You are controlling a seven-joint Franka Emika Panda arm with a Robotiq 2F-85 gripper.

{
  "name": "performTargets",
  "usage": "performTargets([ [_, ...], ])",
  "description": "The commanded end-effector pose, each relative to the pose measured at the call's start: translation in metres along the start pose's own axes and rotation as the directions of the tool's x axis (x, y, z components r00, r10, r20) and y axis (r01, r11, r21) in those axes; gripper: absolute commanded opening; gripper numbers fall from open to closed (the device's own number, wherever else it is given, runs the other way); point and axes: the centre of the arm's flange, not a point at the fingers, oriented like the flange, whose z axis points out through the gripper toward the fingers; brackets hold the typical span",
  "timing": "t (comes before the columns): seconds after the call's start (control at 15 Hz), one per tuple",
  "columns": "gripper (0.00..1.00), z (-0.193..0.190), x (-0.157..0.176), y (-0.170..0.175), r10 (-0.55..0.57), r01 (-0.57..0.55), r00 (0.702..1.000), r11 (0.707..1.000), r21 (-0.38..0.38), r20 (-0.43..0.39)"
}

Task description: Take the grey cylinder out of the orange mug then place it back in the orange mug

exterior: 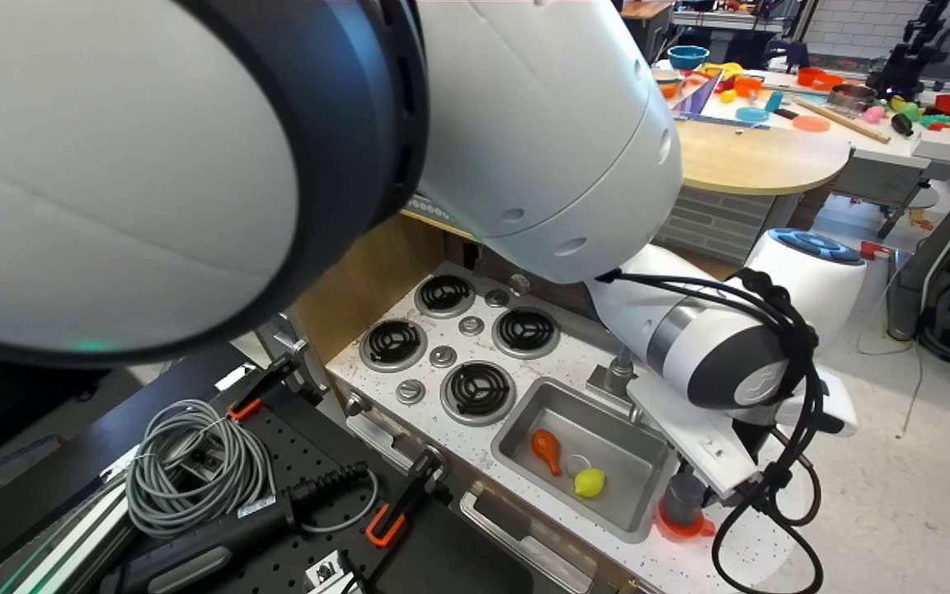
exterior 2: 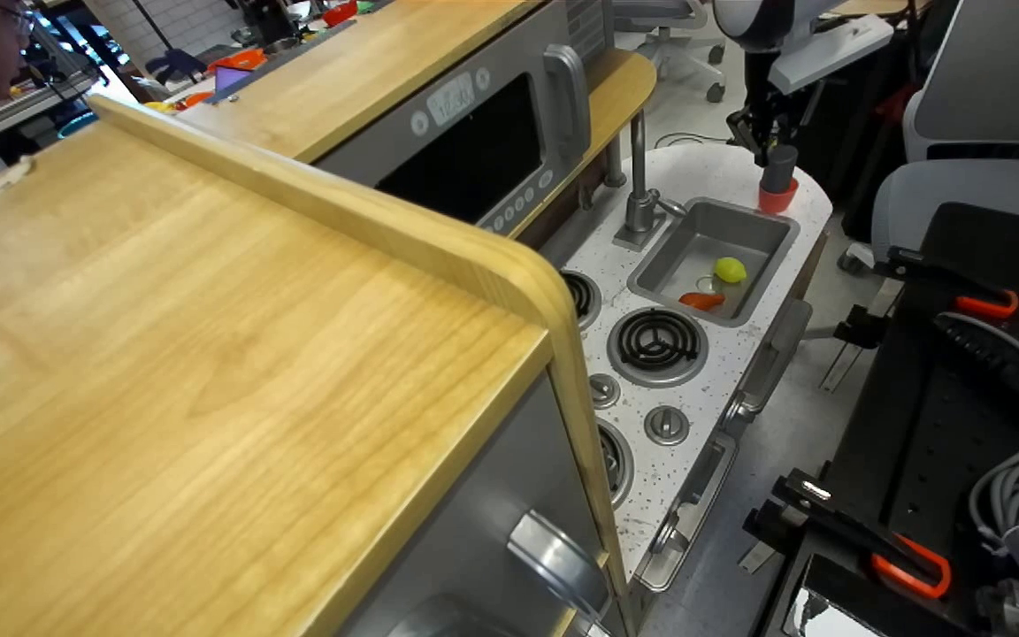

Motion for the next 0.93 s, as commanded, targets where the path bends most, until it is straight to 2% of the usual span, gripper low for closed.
performTargets([
  [0.0, 0.13, -0.031, -0.005, -0.011, 0.034, -0.034, 0.999, 0.998, 0.050, 0.010],
  [0.33, 0.13, -0.043, 0.005, -0.011, 0.055, -0.052, 0.998, 0.997, 0.057, -0.045],
  [0.87, 0.13, -0.012, 0.030, -0.022, -0.086, 0.093, 0.993, 0.992, 0.085, -0.082],
])
